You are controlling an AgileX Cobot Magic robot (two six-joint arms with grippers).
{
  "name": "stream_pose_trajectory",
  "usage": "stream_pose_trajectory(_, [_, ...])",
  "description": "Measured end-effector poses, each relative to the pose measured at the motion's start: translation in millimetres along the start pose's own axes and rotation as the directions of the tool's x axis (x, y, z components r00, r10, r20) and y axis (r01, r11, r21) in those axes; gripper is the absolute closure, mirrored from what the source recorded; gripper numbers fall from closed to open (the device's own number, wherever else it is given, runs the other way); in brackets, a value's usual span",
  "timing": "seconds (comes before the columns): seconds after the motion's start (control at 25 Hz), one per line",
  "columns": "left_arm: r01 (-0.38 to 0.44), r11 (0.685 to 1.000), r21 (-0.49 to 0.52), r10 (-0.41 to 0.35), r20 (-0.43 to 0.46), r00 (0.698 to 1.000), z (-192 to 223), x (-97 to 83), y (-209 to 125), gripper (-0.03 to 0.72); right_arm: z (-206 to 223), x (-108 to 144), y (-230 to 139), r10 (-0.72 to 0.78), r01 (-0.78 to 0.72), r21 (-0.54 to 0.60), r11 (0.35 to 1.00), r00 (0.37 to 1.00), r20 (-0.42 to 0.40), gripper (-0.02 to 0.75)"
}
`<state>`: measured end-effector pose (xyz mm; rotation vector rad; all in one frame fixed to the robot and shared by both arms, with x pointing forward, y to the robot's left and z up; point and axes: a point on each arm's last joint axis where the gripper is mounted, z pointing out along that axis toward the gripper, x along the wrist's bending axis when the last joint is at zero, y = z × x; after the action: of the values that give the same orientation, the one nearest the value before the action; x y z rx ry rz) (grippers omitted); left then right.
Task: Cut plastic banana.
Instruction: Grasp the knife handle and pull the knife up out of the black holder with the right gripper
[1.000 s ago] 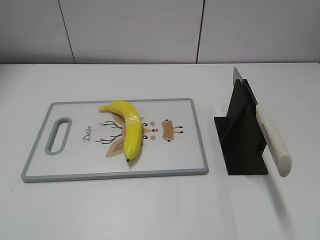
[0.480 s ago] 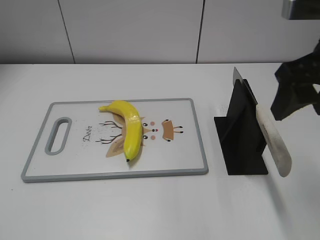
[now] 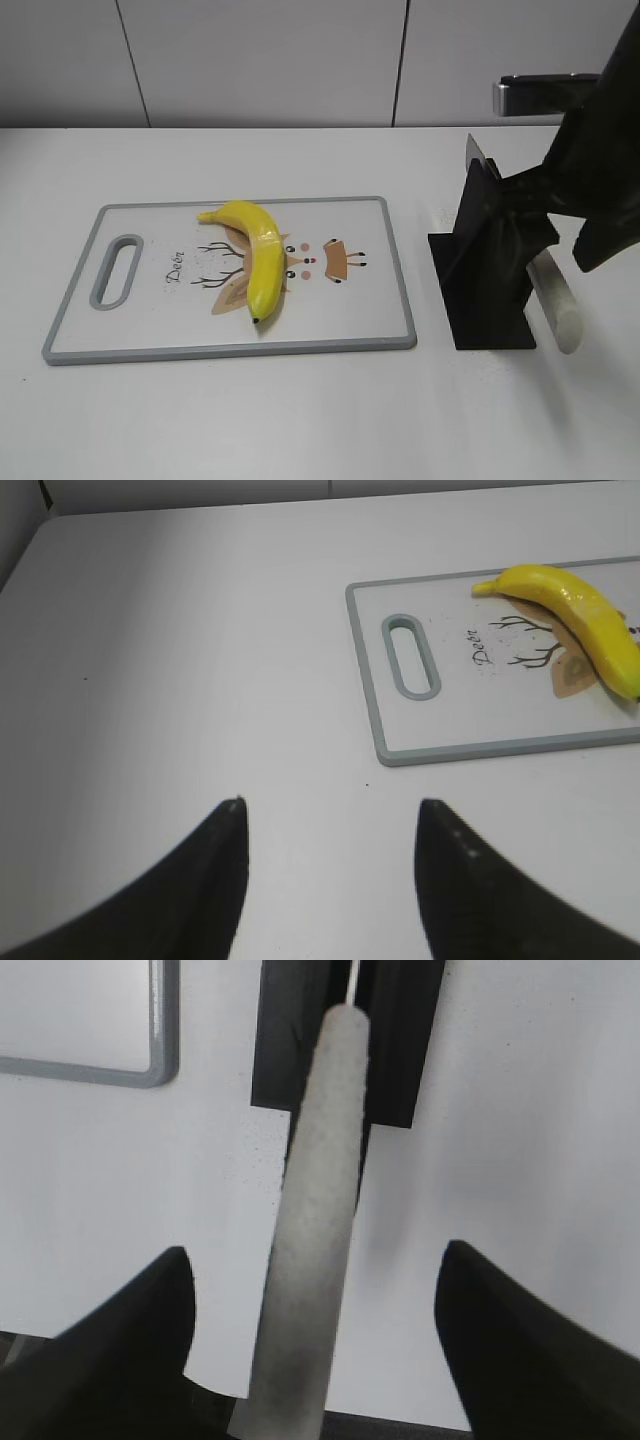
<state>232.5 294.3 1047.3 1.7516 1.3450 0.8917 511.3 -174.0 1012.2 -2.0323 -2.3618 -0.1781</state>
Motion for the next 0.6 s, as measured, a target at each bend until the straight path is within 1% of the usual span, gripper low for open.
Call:
stream_pose_trajectory(0.24, [0.0,1.0,0.0,0.0,0.0,1.0,0.0,0.0,0.0,0.189,22.6,0.3,6.4,0.047,-0.048,0.06,0.997,0.999,0.017,0.171])
stream_pose_trajectory(0.32, [0.0,1.0,0.0,0.0,0.0,1.0,0.0,0.0,0.0,0.189,26.8,0.5,7.2,0.074,-0.075,0.073,0.994,0.997,0.019,0.193])
stream_pose_trajectory(0.48, [0.0,1.0,0.0,0.0,0.0,1.0,0.0,0.0,0.0,0.189,29.3,1.9,7.4,0.097,-0.097,0.085,0.992,0.995,0.009,0.297])
stream_pose_trajectory(0.6, [0.0,1.0,0.0,0.0,0.0,1.0,0.0,0.0,0.0,0.189,29.1,2.4,5.4,0.107,-0.107,0.108,0.988,0.994,0.006,0.442])
